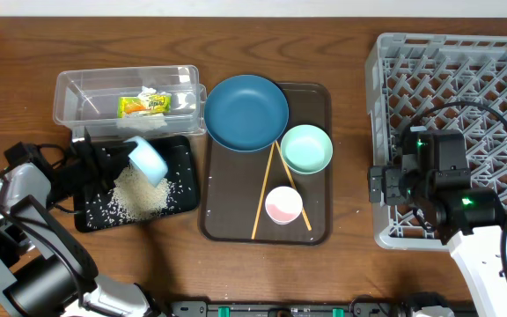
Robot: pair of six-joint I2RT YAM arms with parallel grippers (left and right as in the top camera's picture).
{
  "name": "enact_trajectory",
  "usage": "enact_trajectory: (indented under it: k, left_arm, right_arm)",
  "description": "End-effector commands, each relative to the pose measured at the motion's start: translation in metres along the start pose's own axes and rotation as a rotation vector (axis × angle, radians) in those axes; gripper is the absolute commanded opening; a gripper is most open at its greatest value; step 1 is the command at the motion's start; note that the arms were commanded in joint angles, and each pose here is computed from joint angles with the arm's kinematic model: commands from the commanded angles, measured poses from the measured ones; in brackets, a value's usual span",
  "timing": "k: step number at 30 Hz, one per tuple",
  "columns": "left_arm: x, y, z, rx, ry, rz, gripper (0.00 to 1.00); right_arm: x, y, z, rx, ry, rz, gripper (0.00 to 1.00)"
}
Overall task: Sort waste into correct bins and load items into the dishwasher rack
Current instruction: 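Tip the rice bowl over the black tray to pour out rice, then set the emptied light blue bowl back on the brown tray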
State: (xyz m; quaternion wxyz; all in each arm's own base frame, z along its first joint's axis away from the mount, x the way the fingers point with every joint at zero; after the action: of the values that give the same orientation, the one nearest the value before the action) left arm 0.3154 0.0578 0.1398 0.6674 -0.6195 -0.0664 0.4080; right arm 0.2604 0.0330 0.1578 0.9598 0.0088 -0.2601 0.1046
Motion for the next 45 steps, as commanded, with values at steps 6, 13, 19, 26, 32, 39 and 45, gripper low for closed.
enact_trajectory:
  k: [6,13,19,26,32,39,45]
  left_arm:
    - [-0.006,-0.023,0.003,-0.149,0.045,-0.165,0.06]
    - [-0.01,-0.026,0.002,-0.164,0.057,-0.169,0.06]
    - [-0.001,-0.009,0.001,-0.047,0.012,-0.092,0.06]
    - [-0.002,-0.013,0.001,-0.069,0.02,-0.099,0.06]
    - [-0.009,-0.022,-0.001,-0.116,0.048,-0.164,0.06]
    - [-0.024,-0.024,-0.011,-0.013,0.045,-0.248,0.06]
    - [-0.058,-0.031,-0.026,0.213,0.004,-0.462,0.06]
  right_arm:
    - [0.008,0.006,0.006,0.016,-0.025,0.006,0.99]
    - [0.007,0.006,0.006,0.016,-0.024,0.006,0.99]
    - [0.007,0.006,0.006,0.016,-0.024,0.006,0.99]
    - [0.007,0.006,0.006,0.016,-0.024,0.006,0.99]
    - [0.007,0.006,0.006,0.016,-0.025,0.006,0.99]
    - [0.007,0.006,0.006,0.016,-0.024,0.006,0.99]
    - [0.007,0.006,0.006,0.016,-0.024,0.006,0.99]
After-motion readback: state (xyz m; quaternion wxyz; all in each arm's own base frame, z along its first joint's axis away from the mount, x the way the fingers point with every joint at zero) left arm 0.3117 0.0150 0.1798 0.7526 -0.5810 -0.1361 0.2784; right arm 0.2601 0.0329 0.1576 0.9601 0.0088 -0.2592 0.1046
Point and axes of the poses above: each gripper's point midway between its finger pads, its own z axis back along the fingers, its own y axis along the line the jaws close on, x = y × z, the point moved 2 cm from there along z, back along the fingers, and after that the axes turned 8 degrees about z, right-handed, at the moved point
